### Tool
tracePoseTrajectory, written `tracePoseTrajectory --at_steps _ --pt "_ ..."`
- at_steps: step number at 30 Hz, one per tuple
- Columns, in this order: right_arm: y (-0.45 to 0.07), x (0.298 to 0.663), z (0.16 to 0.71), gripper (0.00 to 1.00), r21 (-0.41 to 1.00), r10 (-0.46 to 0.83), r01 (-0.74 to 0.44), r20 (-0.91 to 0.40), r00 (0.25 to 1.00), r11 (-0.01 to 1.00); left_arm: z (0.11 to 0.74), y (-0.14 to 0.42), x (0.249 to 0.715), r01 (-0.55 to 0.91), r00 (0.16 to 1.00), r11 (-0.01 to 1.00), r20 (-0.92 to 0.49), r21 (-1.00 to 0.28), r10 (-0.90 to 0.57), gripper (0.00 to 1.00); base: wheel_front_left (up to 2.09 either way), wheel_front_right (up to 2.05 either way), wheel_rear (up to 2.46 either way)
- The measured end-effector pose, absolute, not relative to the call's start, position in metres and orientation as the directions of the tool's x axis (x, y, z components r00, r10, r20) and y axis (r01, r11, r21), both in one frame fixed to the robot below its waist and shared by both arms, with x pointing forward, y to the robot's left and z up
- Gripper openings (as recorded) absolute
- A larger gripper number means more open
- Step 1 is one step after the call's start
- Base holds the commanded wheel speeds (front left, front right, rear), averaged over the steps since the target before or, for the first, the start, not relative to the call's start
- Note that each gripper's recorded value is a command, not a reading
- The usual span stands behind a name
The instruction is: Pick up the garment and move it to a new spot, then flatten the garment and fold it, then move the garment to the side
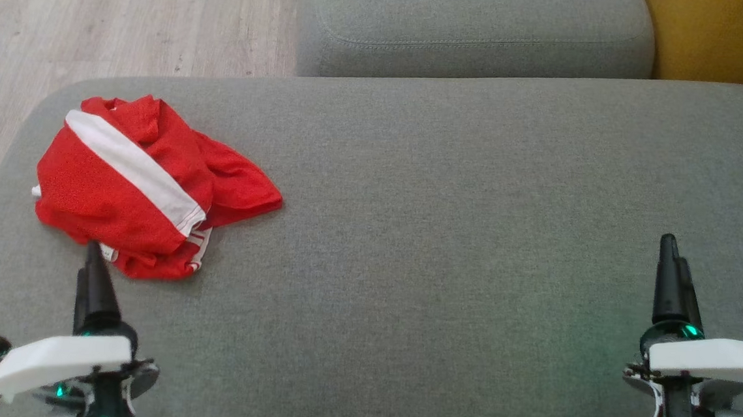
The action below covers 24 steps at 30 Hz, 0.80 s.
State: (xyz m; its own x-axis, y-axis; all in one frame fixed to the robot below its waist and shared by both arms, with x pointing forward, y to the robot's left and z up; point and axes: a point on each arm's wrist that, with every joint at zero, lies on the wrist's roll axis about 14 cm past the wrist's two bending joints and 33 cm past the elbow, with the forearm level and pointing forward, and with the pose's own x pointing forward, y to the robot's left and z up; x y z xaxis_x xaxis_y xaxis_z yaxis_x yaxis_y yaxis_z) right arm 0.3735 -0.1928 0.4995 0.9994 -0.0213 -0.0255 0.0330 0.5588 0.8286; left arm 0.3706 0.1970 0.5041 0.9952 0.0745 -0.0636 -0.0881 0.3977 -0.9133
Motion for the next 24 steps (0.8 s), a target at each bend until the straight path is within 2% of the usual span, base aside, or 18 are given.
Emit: tracePoseTrajectory --at_steps 10,18,24 --pt "-0.184 0.375 0.511 1.0 0.715 0.004 -0.014 0.015 1.0 0.699 0.517 0.165 0.374 -0.009 1.0 0.584 -0.014 -0.812 -0.005 1.0 0.0 0.0 0.0" --pt "-0.176 0.376 0.52 1.0 0.613 0.028 -0.054 0.052 0.998 0.788 0.529 0.144 0.376 0.07 0.997 0.726 0.035 -0.684 -0.063 1.0 0.0 0.0 0.0" --pt "-0.17 0.376 0.525 1.0 0.533 0.049 -0.079 0.07 0.996 0.842 0.522 0.125 0.373 0.118 0.991 0.809 0.022 -0.576 -0.129 1.0 0.0 0.0 0.0"
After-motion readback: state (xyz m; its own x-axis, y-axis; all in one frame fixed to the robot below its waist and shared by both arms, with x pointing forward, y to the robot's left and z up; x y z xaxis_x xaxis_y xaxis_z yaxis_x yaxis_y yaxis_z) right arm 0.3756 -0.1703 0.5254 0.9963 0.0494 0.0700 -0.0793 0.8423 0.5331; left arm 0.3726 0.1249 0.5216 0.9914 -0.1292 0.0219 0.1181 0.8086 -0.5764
